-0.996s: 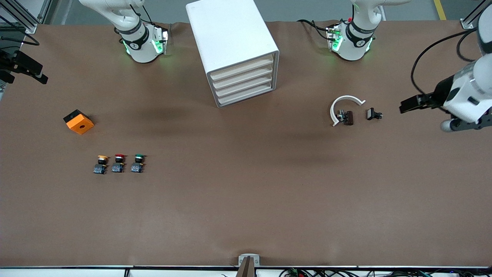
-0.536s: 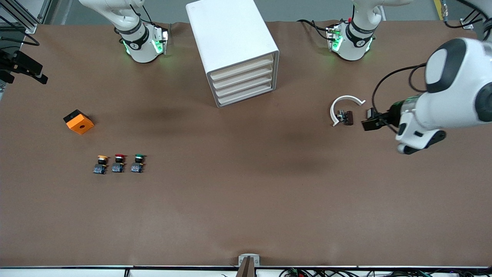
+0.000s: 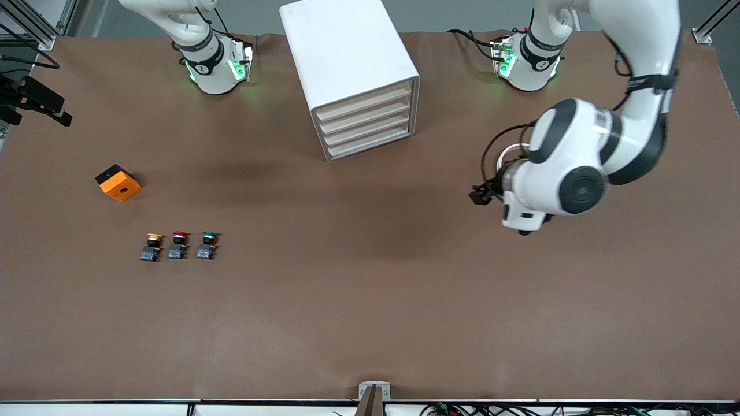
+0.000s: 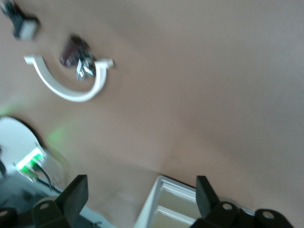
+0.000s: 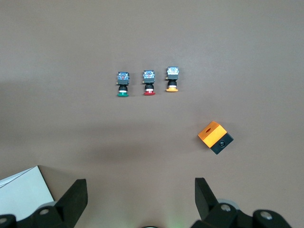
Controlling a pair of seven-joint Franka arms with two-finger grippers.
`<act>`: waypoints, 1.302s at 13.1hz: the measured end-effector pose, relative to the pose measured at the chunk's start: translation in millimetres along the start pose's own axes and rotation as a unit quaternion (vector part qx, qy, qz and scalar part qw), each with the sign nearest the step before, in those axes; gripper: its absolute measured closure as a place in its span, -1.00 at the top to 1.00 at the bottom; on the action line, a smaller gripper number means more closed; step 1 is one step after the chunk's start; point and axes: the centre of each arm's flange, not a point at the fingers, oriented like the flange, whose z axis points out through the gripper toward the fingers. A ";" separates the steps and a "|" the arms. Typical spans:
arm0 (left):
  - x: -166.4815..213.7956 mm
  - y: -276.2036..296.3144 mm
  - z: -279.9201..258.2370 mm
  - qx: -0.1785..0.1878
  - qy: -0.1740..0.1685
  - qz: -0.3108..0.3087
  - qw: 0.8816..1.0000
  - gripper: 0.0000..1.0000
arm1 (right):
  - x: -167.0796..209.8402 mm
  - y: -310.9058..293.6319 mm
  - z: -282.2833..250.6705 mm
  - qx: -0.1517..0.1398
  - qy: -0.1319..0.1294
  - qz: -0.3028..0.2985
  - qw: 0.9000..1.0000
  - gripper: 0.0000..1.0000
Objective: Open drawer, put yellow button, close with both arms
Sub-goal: 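Reach the left gripper to the top drawer's front edge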
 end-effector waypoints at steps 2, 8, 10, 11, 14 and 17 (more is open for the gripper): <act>-15.6 21.6 13.7 -0.003 -0.028 -0.056 0.998 1.00 | 0.0 0.0 0.0 0.000 0.000 0.000 1.000 1.00; -57.7 65.4 60.4 0.028 -0.137 -0.262 0.955 1.00 | -0.6 -0.1 0.6 0.000 -0.003 0.000 1.000 1.00; -60.3 77.8 78.4 0.053 -0.198 -0.348 0.915 1.00 | -0.7 -0.1 0.6 0.000 -0.003 0.000 1.000 1.00; -57.9 83.0 88.1 0.069 -0.220 -0.390 0.891 1.00 | -0.7 -0.1 0.6 0.000 -0.003 0.000 1.000 1.00; -57.4 97.4 115.9 0.122 -0.279 -0.474 0.826 1.00 | -0.7 -0.1 0.6 0.000 -0.003 0.000 1.000 1.00; -74.9 103.9 141.5 0.198 -0.323 -0.489 0.786 1.00 | -1.1 0.1 0.9 0.000 -0.005 0.000 1.000 1.00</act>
